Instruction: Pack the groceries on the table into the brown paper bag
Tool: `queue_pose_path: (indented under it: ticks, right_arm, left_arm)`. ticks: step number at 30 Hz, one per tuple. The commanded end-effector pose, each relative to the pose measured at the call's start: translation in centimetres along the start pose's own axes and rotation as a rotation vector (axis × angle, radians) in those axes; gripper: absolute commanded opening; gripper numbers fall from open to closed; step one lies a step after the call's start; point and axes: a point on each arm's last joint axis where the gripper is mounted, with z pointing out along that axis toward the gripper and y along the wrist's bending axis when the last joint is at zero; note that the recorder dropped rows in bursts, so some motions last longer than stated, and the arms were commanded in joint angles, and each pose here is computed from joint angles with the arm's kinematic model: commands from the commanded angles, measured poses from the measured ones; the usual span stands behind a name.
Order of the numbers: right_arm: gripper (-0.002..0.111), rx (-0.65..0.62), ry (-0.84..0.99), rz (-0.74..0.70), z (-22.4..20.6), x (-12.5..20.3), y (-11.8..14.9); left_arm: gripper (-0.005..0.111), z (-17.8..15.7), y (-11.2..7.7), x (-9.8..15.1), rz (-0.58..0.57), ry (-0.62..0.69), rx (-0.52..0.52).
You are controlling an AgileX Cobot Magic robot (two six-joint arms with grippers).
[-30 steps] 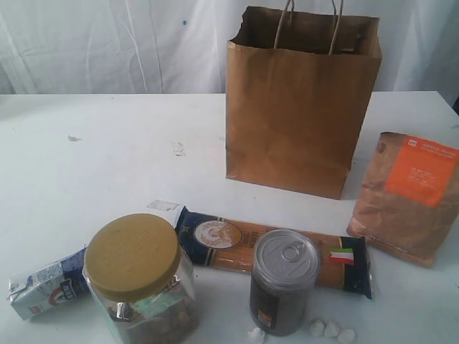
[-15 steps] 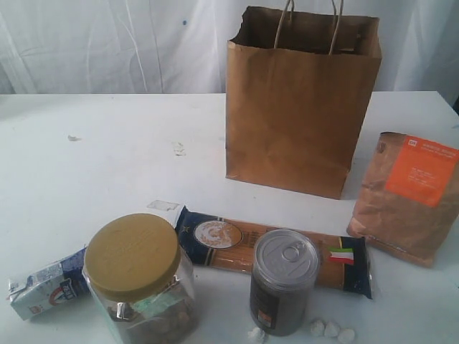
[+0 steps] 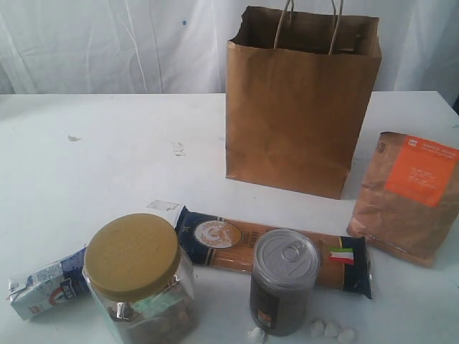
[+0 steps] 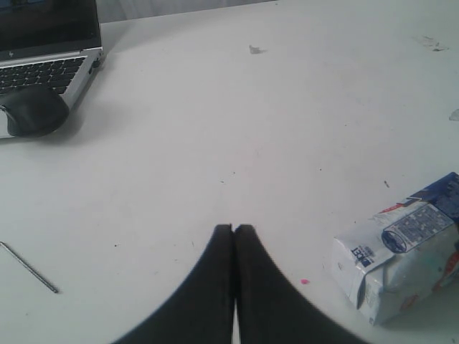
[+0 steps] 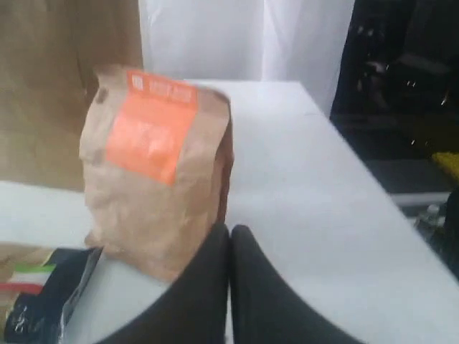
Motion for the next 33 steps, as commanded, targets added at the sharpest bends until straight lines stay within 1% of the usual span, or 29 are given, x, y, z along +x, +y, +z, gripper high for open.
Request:
queue_pose_path:
  ticks: [1, 4, 5, 6, 9, 12, 14, 16, 20, 26, 27, 28, 29, 30, 31, 33]
  right_arm:
    - [0.000, -0.033, 0.013, -0.016, 0.8, 1.9, 0.4]
    - [0.000, -0.020, 0.005, -0.074, 0.8, 1.9, 0.3]
    - [0.000, -0.015, -0.028, -0.077, 0.4, 0.6, 0.2]
    - [0.000, -0.010, -0.107, -0.070, -0.7, -2.0, 0.1]
    - [0.000, -0.014, -0.420, -0.057, -5.1, -9.6, -0.2]
    - [0.000, -0.013, -0.587, -0.052, -7.8, -12.7, -0.4]
    - [0.000, -0.017, -0.699, -0.051, -9.3, -14.2, -0.4]
    - [0.000, -0.030, -0.769, -0.027, -10.2, -15.1, -0.4]
    - [0.000, -0.150, -0.904, 0.203, -12.2, -16.7, -0.5]
    - [0.000, -0.163, -0.945, 0.217, -12.7, -17.0, -0.5]
    - [0.000, -0.194, -0.948, 0.277, -12.8, -17.0, -0.5]
    - [0.000, -0.242, -0.939, 0.371, -12.8, -17.0, -0.5]
    - [0.000, -0.257, -0.925, 0.405, -12.7, -17.0, -0.5]
    - [0.000, -0.258, -0.897, 0.419, -12.3, -17.0, -0.5]
    - [0.000, -0.241, -0.876, 0.392, -11.8, -17.1, -0.4]
    - [0.000, -0.183, -0.799, 0.291, -9.7, -17.7, -0.3]
  left_arm:
    - [0.000, 0.0, -0.1, 0.1, -0.010, -0.004, 0.009]
    - [0.000, 0.0, -0.1, 0.1, -0.010, -0.004, 0.009]
    - [0.000, 0.0, -0.1, 0.1, -0.010, -0.004, 0.009]
    - [0.000, 0.0, -0.1, 0.1, -0.010, -0.004, 0.009]
    - [0.000, 0.0, -0.1, 0.1, -0.010, -0.004, 0.009]
    - [0.000, 0.0, -0.1, 0.1, -0.010, -0.004, 0.009]
    - [0.000, 0.0, -0.1, 0.1, -0.010, -0.004, 0.009]
    - [0.000, 0.0, -0.1, 0.1, -0.010, -0.004, 0.009]
    - [0.000, 0.0, -0.1, 0.1, -0.010, -0.004, 0.009]
    - [0.000, 0.0, -0.1, 0.1, -0.010, -0.004, 0.009]
    - [0.000, 0.0, -0.1, 0.1, -0.010, -0.004, 0.009]
    - [0.000, 0.0, -0.1, 0.1, -0.010, -0.004, 0.009]
    - [0.000, 0.0, -0.1, 0.1, -0.010, -0.004, 0.009]
    - [0.000, 0.0, -0.1, 0.1, -0.006, -0.005, 0.020]
    - [0.000, 0.0, -0.2, 0.1, -0.004, -0.005, 0.027]
    - [0.000, 0.0, -0.2, 0.1, -0.003, -0.006, 0.031]
